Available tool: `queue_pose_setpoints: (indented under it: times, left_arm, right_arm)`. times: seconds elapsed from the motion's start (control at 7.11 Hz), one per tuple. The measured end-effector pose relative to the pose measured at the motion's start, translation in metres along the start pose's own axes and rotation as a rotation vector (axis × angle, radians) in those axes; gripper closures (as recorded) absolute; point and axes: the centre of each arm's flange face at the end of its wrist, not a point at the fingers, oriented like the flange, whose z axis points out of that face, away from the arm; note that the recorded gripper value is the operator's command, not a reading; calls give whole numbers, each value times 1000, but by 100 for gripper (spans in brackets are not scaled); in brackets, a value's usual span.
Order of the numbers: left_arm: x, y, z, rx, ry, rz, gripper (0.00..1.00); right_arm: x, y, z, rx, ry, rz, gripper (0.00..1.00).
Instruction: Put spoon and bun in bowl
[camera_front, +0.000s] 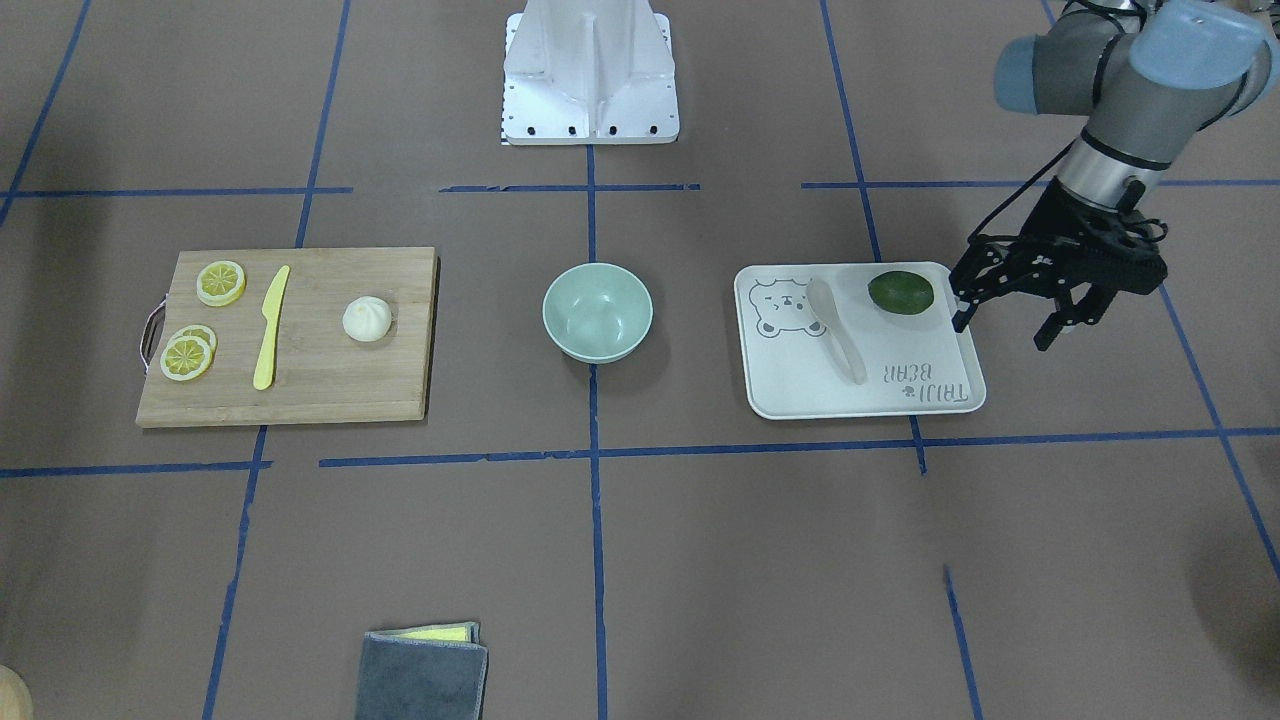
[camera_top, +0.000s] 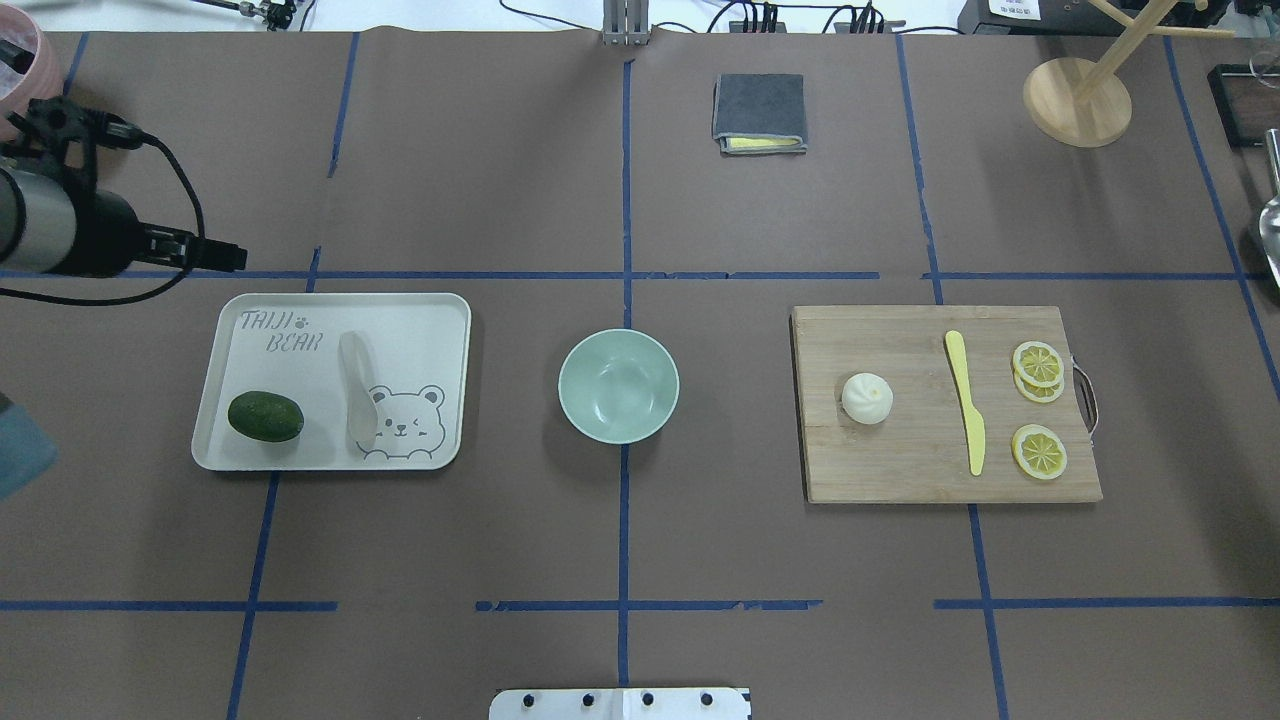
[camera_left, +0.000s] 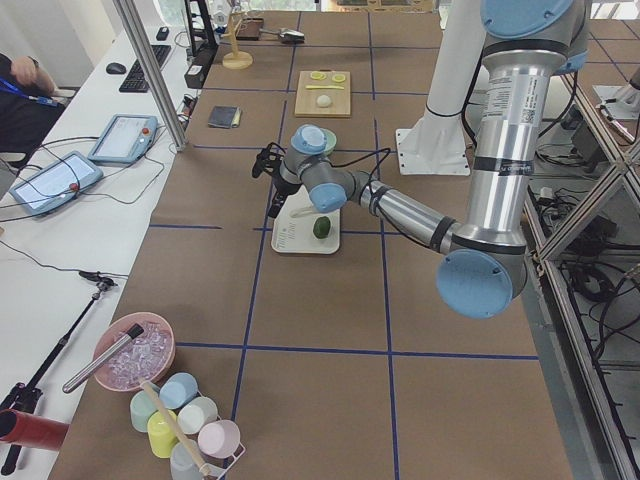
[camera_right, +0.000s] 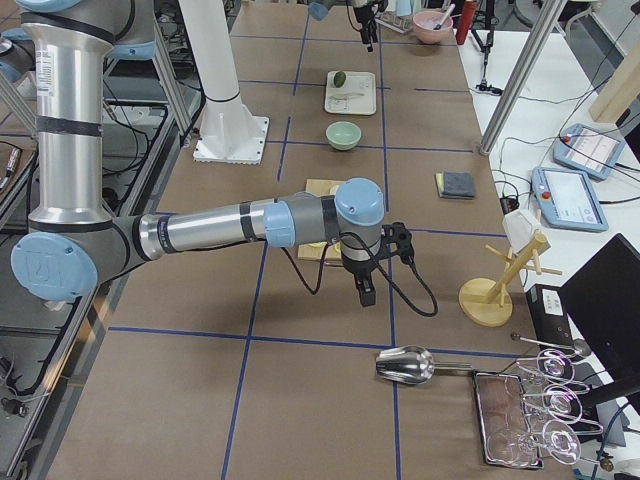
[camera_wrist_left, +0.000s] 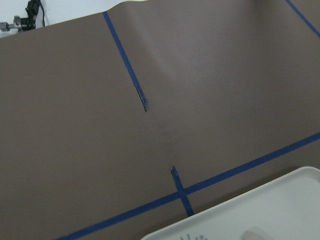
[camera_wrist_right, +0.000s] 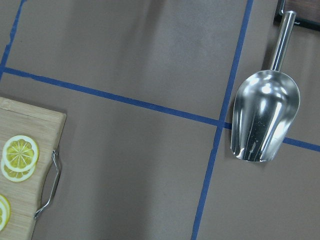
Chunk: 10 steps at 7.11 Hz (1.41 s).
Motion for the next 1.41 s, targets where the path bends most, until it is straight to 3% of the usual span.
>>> queue_pose_setpoints:
  times: [0.28, 0.42, 0.7, 1.27, 1.41]
  left_arm:
    - [56, 36, 37, -3, -15, -243, 27]
    - [75, 46, 57, -6, -30, -274, 27]
    - [98, 55, 89, -14, -69, -275, 33]
    - [100, 69, 107, -18, -105, -261, 39]
    - [98, 70, 109, -20, -110, -261, 47]
  right_arm:
    - [1, 0, 1, -1, 0, 1, 0]
    - [1, 0, 1, -1, -1, 1, 0]
    - [0, 0, 1, -1, -8, 2, 0]
    - [-1, 2, 2, -1, -26, 4, 0]
    - [-1, 3, 2, -2, -27, 5, 0]
